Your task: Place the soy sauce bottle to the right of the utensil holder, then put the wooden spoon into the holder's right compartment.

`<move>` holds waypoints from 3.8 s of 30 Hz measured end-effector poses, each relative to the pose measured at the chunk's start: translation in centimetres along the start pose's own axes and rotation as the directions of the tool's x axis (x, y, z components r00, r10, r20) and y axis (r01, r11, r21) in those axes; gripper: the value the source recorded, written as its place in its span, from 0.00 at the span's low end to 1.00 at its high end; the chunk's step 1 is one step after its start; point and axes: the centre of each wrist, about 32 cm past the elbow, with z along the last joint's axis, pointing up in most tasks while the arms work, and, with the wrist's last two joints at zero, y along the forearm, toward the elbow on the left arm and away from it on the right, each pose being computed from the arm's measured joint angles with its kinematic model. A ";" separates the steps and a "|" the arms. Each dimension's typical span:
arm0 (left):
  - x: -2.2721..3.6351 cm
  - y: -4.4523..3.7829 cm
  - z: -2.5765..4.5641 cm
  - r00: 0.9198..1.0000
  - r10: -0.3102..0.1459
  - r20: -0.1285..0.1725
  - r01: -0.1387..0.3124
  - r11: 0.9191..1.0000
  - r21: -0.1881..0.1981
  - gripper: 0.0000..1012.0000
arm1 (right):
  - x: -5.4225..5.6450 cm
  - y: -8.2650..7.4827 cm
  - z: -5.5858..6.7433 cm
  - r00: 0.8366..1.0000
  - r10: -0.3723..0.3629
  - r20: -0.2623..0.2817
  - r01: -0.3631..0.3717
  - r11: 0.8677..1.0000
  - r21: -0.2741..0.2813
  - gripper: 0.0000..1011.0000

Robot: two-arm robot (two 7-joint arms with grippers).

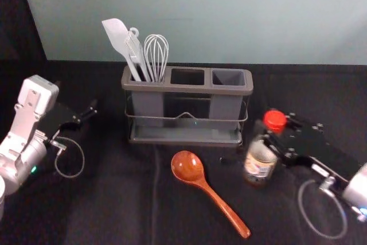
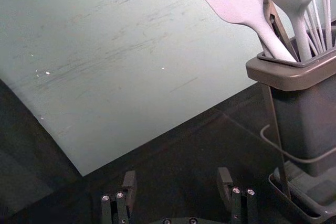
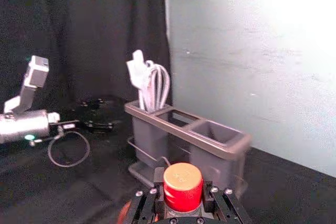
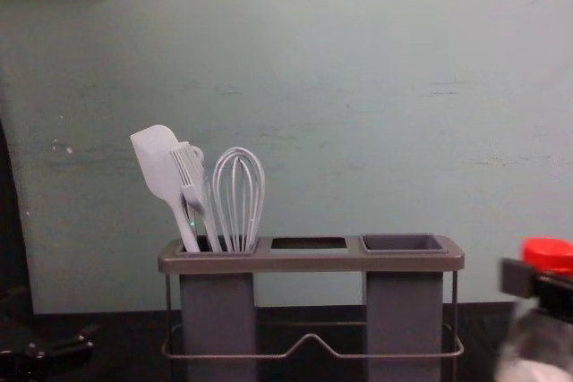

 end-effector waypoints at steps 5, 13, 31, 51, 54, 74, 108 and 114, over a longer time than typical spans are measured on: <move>0.00 0.00 0.00 1.000 0.000 0.000 0.000 1.000 0.000 0.99 | 0.7 -2.0 -0.4 0.998 -0.057 0.027 0.056 0.998 0.019 0.39; 0.00 0.00 0.00 1.000 0.000 0.000 0.000 1.000 0.000 0.99 | 2.6 -3.0 -1.2 0.988 -0.146 0.043 0.144 0.989 0.033 0.39; 0.00 0.00 0.00 1.000 0.000 0.000 0.000 1.000 0.000 0.99 | 5.7 1.5 -2.3 0.983 -0.185 -0.001 0.185 0.982 0.035 0.39; 0.00 0.00 0.00 1.000 0.000 0.000 0.000 1.000 0.000 0.99 | 7.2 5.2 -2.5 0.981 -0.189 -0.034 0.190 0.981 0.028 0.39; 0.00 0.00 0.00 1.000 0.000 0.000 0.000 1.000 0.000 0.99 | 7.2 5.5 -2.5 0.981 -0.188 -0.039 0.189 0.982 0.028 0.39; 0.00 0.00 0.00 1.000 0.000 0.000 0.000 1.000 0.000 0.99 | 8.1 6.6 -2.7 0.979 -0.193 -0.059 0.194 0.981 0.007 0.39; 0.00 0.00 0.00 1.000 0.000 0.000 0.000 1.000 0.000 0.99 | 8.4 7.2 -3.5 0.978 -0.190 -0.081 0.190 0.982 -0.006 0.39; 0.00 0.00 0.00 1.000 0.000 0.000 0.000 1.000 0.000 0.99 | 8.4 7.1 -3.5 0.979 -0.190 -0.080 0.190 0.982 -0.008 0.39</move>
